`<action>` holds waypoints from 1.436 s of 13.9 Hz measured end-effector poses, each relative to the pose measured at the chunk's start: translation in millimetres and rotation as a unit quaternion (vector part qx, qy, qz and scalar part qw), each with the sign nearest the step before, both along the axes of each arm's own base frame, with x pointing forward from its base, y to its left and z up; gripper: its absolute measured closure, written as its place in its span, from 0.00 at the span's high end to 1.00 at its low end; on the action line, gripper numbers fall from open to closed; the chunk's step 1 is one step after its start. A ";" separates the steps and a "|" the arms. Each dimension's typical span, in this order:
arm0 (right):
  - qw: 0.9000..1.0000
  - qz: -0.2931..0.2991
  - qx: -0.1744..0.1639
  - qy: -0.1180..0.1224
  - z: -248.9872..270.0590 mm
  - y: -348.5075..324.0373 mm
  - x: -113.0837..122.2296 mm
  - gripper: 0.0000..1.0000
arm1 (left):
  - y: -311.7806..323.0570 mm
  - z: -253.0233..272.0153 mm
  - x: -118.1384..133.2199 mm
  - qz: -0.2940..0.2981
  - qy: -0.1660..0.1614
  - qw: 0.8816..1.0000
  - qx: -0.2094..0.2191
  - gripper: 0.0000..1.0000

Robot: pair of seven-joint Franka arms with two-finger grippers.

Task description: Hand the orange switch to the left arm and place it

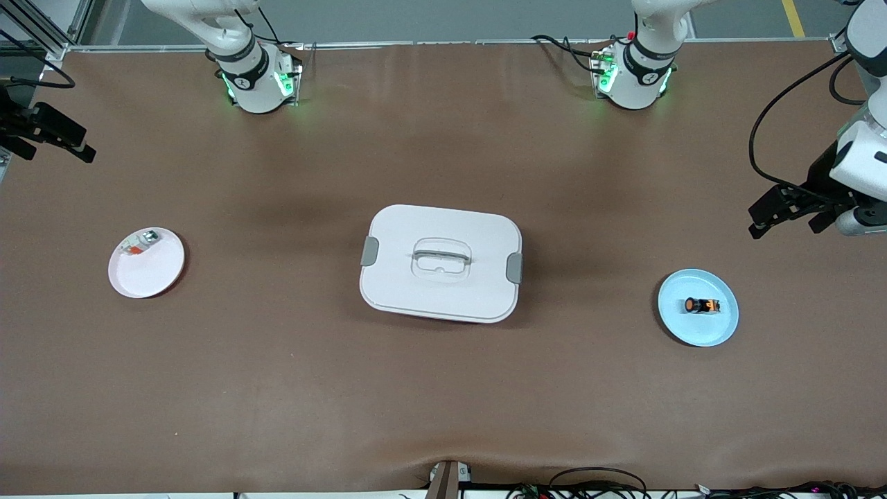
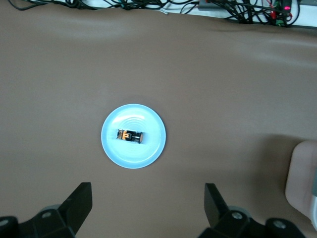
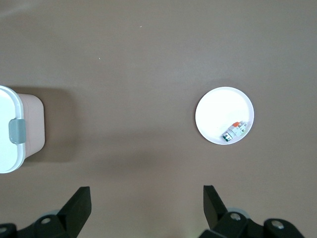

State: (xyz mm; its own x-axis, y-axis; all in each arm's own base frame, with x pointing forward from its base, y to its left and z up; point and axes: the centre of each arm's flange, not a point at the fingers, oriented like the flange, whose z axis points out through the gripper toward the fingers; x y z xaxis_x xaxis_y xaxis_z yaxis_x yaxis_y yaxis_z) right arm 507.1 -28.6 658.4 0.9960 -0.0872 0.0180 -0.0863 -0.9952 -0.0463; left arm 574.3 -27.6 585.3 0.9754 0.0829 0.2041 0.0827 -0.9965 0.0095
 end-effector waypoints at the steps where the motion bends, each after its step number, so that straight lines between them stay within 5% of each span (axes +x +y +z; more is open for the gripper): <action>1: 1.000 0.001 0.000 0.000 0.1 0.7 0.0 1.00 | -3.1 -0.3 0.1 -0.003 0.000 1.000 -0.001 1.00; 14: 1.000 0.013 -0.004 -0.002 0.6 6.4 0.6 1.00 | -14.1 8.1 22.3 -0.007 -0.004 1.000 -0.008 1.00; 20: 1.000 0.013 -0.004 -0.003 0.6 5.9 0.6 1.00 | -13.6 28.1 24.8 -0.006 0.054 0.999 -0.005 1.00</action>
